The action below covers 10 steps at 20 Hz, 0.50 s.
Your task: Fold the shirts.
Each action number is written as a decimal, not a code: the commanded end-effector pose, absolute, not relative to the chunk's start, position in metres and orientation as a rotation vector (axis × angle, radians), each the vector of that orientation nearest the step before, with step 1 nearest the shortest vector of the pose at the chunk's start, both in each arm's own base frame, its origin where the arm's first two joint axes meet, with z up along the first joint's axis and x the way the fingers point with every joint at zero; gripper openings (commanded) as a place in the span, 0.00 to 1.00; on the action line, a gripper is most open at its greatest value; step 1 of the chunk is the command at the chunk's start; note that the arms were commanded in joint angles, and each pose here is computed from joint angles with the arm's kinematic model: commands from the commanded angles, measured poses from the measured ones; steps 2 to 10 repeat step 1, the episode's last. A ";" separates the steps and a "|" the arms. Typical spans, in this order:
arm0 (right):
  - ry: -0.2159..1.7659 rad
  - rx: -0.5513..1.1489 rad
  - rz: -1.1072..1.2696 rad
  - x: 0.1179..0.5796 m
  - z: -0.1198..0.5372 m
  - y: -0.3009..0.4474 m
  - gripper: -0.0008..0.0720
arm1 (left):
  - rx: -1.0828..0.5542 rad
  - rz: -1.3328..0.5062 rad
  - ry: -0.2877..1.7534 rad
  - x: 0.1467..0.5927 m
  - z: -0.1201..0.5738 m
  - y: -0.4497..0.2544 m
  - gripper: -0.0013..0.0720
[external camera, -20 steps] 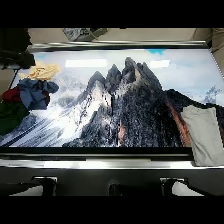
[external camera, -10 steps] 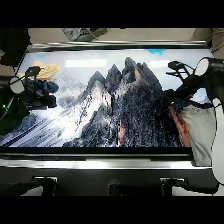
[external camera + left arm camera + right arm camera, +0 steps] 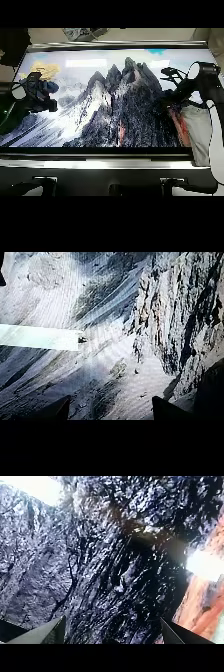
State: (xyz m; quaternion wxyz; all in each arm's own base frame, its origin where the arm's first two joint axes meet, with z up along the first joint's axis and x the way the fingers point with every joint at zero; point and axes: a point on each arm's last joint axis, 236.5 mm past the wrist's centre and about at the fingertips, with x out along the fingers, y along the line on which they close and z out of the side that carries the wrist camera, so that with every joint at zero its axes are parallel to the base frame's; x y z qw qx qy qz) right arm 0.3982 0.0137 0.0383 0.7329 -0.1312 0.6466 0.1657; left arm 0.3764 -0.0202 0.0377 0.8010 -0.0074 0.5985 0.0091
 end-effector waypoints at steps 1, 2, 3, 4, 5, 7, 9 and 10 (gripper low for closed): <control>1.425 -0.290 0.366 0.398 0.038 0.014 0.92 | -0.017 0.019 1.283 0.376 0.037 -0.021 0.82; 1.425 -0.290 0.366 0.398 0.038 0.014 0.92 | -0.017 0.019 1.283 0.376 0.037 -0.021 0.82; 1.425 -0.290 0.366 0.398 0.038 0.014 0.92 | -0.017 0.019 1.283 0.376 0.037 -0.021 0.82; 1.425 -0.290 0.366 0.398 0.038 0.014 0.92 | -0.017 0.019 1.283 0.376 0.037 -0.021 0.82; 1.425 -0.290 0.366 0.398 0.038 0.014 0.92 | -0.017 0.019 1.283 0.376 0.037 -0.021 0.82; 1.425 -0.290 0.366 0.398 0.038 0.014 0.92 | -0.017 0.019 1.283 0.376 0.037 -0.021 0.82; 1.425 -0.290 0.366 0.398 0.038 0.014 0.92 | -0.017 0.019 1.283 0.376 0.037 -0.021 0.82; 1.425 -0.290 0.366 0.398 0.038 0.014 0.92 | -0.017 0.019 1.283 0.376 0.037 -0.021 0.82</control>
